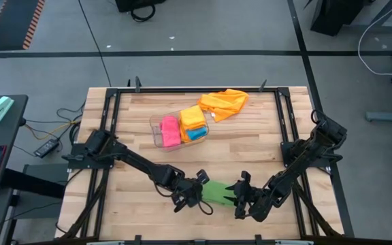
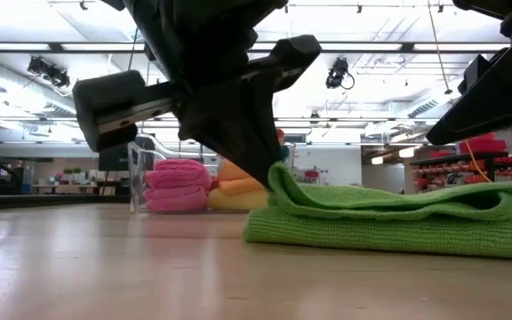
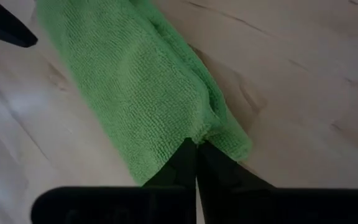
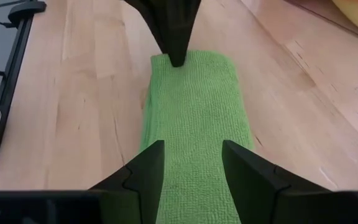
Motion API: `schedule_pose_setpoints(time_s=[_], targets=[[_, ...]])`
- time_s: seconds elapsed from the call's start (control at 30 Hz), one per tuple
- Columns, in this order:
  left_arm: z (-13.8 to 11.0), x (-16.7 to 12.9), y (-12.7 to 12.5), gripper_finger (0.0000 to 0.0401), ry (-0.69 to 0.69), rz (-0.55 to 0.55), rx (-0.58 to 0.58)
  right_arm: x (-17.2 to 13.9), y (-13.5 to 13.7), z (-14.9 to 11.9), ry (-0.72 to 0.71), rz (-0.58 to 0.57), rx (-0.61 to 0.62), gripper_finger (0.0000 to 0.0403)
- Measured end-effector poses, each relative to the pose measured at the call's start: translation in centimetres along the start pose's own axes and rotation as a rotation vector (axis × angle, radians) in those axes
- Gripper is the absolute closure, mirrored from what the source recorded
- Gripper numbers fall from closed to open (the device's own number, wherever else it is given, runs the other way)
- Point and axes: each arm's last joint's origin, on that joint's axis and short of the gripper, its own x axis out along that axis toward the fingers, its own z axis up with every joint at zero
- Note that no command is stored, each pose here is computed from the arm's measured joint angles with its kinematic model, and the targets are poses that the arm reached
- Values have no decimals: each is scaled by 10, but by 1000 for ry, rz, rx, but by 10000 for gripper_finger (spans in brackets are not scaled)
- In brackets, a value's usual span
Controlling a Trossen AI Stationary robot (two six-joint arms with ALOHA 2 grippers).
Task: Fold microfiber towels
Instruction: Fold the green microfiber cloth
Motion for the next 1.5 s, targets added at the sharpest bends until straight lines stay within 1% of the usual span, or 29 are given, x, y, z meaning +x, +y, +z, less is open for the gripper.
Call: schedule_pose_setpoints(time_s=[0.1,0.3,0.37,0.57,0.67,0.8,0.87,1.0,1.1,1.23,1.33,1.43,1.5], targets=[[-1,0,1,390,3,3,0,0,0,0,0,0,0,232],[-4,-2,6,368,23,18,15,0,0,0,0,-1,-4,232],[-5,-1,8,369,19,19,11,0,0,0,0,-1,-3,232],[-8,0,5,383,21,-25,33,1,-1,1,-1,-3,1,232],[-9,0,6,382,31,-31,31,4,-2,4,-10,-6,31,232],[-11,0,7,365,33,-28,7,16,-2,4,-35,-13,43,232],[-11,1,8,352,35,-28,-5,25,-1,4,-69,-16,55,232],[-13,1,10,326,37,-26,-60,43,3,0,-148,-25,61,232],[-14,1,11,305,40,-24,-107,58,3,-7,-166,-26,64,232],[-13,-3,9,277,50,-33,-178,69,0,-21,-127,-45,56,232],[-11,-16,11,260,33,-39,-235,74,0,-30,-76,-19,62,232],[-8,-17,13,250,-21,-73,-321,76,-1,-31,-61,-15,81,232],[-6,-15,16,246,-65,-75,-399,75,-1,-31,-56,-15,83,232]])
